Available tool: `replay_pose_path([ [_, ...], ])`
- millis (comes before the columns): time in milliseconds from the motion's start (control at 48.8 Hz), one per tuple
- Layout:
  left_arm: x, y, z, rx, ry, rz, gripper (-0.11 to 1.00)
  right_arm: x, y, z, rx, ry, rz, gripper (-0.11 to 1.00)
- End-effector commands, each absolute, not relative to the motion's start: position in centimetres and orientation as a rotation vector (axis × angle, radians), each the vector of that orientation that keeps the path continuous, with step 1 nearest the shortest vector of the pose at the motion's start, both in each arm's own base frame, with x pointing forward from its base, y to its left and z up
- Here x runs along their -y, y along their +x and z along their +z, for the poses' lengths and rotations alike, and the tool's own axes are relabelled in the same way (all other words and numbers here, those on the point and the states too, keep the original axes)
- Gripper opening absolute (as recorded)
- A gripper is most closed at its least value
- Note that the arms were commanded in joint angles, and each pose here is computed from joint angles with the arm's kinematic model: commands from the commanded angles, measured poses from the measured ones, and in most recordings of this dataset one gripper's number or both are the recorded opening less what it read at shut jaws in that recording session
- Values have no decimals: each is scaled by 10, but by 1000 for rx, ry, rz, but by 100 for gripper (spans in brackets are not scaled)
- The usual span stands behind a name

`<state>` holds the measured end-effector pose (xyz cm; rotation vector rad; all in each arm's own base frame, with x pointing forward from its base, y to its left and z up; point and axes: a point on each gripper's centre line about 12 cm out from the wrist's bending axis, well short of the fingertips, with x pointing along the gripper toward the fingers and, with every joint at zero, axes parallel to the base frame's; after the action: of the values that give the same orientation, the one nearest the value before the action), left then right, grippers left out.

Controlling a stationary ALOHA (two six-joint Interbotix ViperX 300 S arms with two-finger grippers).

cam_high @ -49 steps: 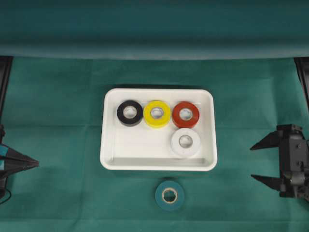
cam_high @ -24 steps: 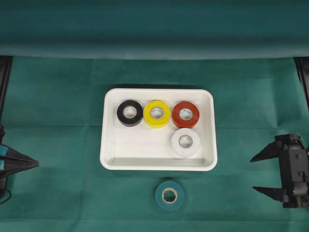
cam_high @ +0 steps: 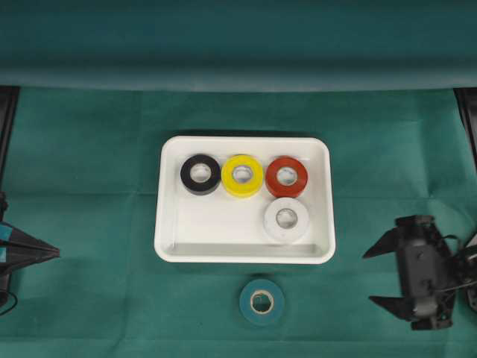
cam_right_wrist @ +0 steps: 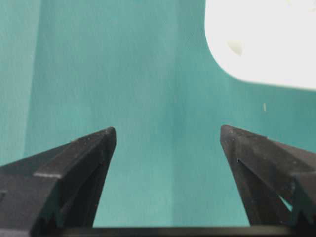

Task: Put the tape into the white case with the right arm.
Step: 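Move the right gripper to the teal tape roll and grasp it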

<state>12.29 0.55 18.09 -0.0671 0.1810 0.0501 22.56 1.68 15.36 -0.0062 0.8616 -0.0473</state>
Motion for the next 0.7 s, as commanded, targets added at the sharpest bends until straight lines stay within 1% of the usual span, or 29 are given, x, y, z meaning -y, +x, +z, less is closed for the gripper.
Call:
replay_pose_path([
  [0,-6,124,186,-166,-68,51,0,-23,243,160,-849,-26,-27,57],
  [390,-6,124,186,-167,-68,51,0,-50,314,153,-874,-131,57,57],
  [677,-6,124,186,-167,-68,51,0,-61,360,144,-881,-136,64,57],
])
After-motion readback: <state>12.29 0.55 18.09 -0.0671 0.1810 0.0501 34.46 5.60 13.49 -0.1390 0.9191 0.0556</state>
